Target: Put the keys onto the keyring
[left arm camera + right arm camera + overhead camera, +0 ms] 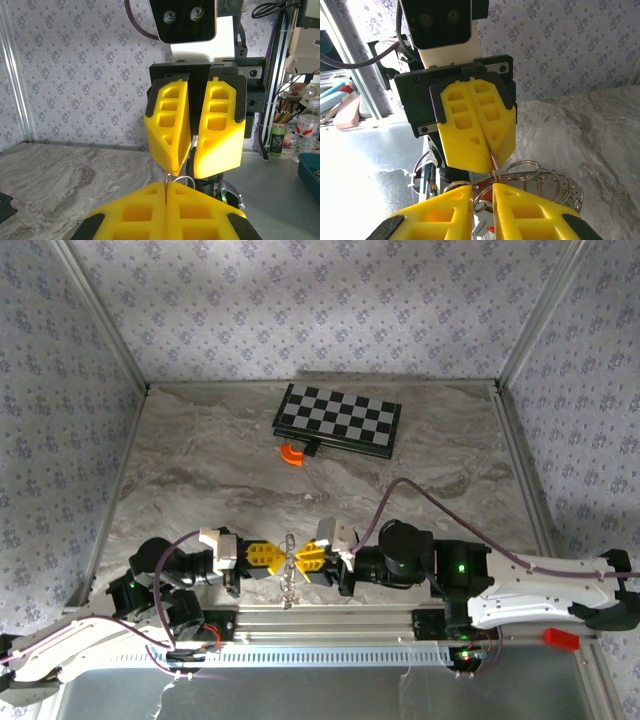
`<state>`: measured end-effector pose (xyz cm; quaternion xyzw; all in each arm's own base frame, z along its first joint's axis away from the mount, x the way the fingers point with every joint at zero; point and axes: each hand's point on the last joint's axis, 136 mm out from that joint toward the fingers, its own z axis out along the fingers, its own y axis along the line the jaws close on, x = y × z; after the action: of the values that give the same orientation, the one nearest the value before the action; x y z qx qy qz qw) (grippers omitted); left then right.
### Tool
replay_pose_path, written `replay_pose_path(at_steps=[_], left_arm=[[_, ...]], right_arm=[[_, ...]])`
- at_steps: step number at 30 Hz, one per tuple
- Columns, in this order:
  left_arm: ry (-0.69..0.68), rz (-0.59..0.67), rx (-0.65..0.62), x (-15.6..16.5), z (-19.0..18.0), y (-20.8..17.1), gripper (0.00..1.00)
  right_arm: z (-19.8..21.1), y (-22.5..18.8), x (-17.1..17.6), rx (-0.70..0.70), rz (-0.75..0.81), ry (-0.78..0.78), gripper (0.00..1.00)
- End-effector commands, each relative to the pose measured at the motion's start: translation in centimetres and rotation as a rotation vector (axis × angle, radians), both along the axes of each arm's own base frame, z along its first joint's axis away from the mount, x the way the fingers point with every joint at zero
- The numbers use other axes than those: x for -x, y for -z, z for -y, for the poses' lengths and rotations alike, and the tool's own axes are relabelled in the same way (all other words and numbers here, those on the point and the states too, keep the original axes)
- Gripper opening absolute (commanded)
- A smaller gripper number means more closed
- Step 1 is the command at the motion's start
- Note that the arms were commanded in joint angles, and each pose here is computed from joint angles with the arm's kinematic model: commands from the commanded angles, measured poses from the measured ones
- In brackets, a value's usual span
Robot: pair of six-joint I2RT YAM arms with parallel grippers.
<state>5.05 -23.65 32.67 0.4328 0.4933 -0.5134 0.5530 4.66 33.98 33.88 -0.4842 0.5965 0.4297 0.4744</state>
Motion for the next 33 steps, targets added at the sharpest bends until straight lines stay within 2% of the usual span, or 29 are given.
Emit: replay_pose_path(at_steps=[1, 23, 33], left_arm=[[0.022, 0.062, 0.091, 1.0, -1.1, -3.6, 0.00], [0.029, 0.062, 0.083, 1.2, -1.1, -3.5, 0.00], [0.032, 0.062, 0.079, 1.2, -1.0, -3.4, 0.00]], right_arm=[[0.3, -1.2, -0.1, -0.043, 0.010, 0.002, 0.19], [-1.0, 0.0, -0.2, 0.007, -0.028, -0.030, 0.18], [-1.1, 0.1, -0.4, 0.013, -0.026, -0.026, 0.08]])
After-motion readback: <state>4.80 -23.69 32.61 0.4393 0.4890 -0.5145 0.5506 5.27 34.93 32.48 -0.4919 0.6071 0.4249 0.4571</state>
